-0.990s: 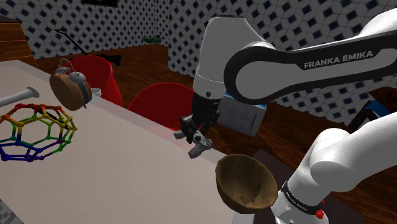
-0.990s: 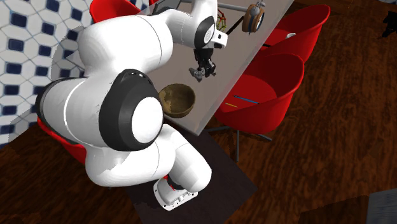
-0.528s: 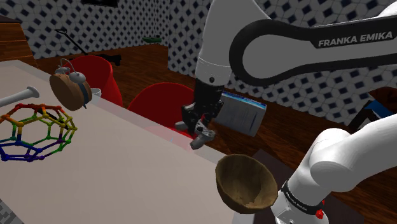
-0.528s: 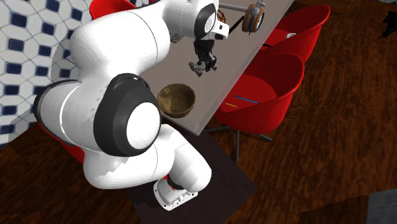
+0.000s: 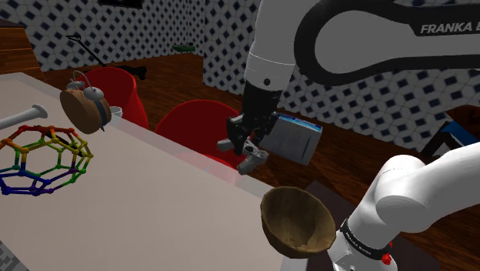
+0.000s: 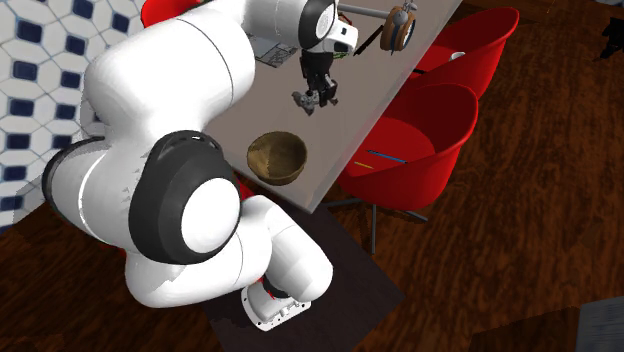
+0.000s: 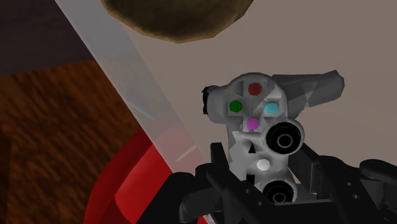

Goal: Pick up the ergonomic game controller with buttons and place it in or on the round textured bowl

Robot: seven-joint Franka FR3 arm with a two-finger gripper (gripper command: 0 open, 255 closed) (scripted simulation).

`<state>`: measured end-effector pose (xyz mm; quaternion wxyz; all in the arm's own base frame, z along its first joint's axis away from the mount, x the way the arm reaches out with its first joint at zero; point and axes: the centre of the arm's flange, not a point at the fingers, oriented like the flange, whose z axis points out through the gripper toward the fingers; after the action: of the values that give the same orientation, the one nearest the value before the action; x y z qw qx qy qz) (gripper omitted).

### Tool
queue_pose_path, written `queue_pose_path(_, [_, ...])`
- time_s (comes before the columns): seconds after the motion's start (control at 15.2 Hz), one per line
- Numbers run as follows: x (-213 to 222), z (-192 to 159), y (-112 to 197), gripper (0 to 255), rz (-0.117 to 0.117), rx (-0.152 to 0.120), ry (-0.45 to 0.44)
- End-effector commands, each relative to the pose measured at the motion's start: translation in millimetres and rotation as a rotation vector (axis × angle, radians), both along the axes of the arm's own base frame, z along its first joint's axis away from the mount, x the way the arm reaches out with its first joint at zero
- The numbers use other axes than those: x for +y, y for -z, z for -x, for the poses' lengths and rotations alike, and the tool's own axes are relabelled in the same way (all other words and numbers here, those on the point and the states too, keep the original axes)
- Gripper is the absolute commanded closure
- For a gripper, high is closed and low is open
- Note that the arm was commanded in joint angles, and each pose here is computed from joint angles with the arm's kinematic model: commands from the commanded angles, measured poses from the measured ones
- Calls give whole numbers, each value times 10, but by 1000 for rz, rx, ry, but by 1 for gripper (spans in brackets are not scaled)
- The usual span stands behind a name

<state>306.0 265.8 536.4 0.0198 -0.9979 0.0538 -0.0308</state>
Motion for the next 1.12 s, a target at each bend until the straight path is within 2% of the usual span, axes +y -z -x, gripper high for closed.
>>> queue_pose_path(0.0, [-40,226,-31,255,0,0,0])
queue_pose_path(0.73, [-314,1669,-108,255,0,0,0])
queue_pose_path(1.06, [-314,1669,156,255,0,0,0])
